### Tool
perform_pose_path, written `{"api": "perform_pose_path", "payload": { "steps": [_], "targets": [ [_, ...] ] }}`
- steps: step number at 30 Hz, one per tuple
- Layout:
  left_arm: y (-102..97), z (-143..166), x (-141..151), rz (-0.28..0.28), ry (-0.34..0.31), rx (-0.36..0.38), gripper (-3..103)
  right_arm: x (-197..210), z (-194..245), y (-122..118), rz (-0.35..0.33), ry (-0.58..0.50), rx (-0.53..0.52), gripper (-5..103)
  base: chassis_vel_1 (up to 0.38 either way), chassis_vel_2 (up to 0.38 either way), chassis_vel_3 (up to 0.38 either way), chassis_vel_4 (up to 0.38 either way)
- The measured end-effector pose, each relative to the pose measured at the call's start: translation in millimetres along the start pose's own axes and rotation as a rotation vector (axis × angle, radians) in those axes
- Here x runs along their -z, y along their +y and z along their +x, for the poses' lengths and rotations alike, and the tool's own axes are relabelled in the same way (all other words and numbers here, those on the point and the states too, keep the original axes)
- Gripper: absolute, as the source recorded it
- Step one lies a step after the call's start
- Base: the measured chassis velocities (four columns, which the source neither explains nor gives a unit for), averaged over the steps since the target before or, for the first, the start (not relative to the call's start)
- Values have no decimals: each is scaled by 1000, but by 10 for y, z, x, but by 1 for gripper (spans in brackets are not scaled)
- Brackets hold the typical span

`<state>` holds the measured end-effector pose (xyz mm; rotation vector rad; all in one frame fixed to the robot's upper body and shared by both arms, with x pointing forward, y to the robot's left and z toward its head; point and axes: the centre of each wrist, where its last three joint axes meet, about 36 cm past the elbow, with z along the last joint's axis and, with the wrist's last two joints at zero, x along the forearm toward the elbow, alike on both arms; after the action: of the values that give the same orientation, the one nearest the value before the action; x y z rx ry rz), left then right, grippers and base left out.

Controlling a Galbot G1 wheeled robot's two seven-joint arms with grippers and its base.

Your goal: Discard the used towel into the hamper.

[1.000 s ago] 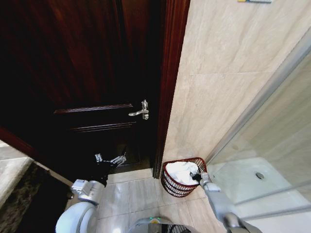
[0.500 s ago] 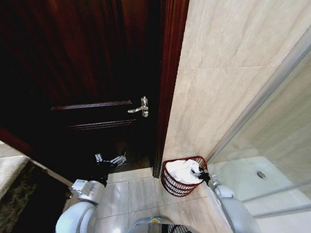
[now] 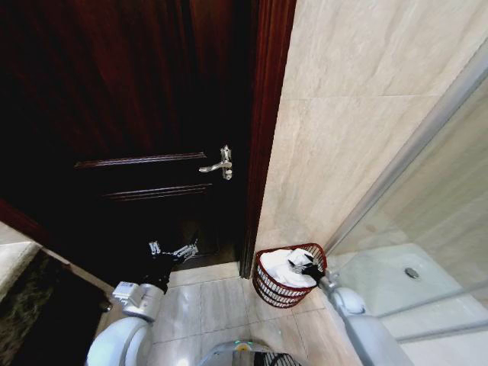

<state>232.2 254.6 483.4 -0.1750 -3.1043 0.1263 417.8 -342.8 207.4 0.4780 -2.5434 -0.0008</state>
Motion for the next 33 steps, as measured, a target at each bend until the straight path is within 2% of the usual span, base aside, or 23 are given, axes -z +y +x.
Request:
{"api": "perform_pose_path", "payload": {
  "steps": [1,5,11,15,23,33],
  "targets": [
    [0,0,0,0,0,0,100,-32,-65,14,-13,23,0,102,0,0,0,0],
    [0,0,0,0,0,0,100,-167,-250,-10,-46,100,-9,96,0,0,0,0],
    [0,0,0,0,0,0,100,-258,-516,4,-91,186,-45,95,0,0,0,0],
    [0,0,0,0,0,0,100,-219,-680,-22,-70,216,-71,95,0,0,0,0],
    [0,0,0,0,0,0,100,-32,-910,-241,-24,256,-109,95,0,0,0,0],
    [0,0,0,0,0,0,100,-100,-973,-124,-40,260,-107,96,0,0,0,0]
  ]
}}
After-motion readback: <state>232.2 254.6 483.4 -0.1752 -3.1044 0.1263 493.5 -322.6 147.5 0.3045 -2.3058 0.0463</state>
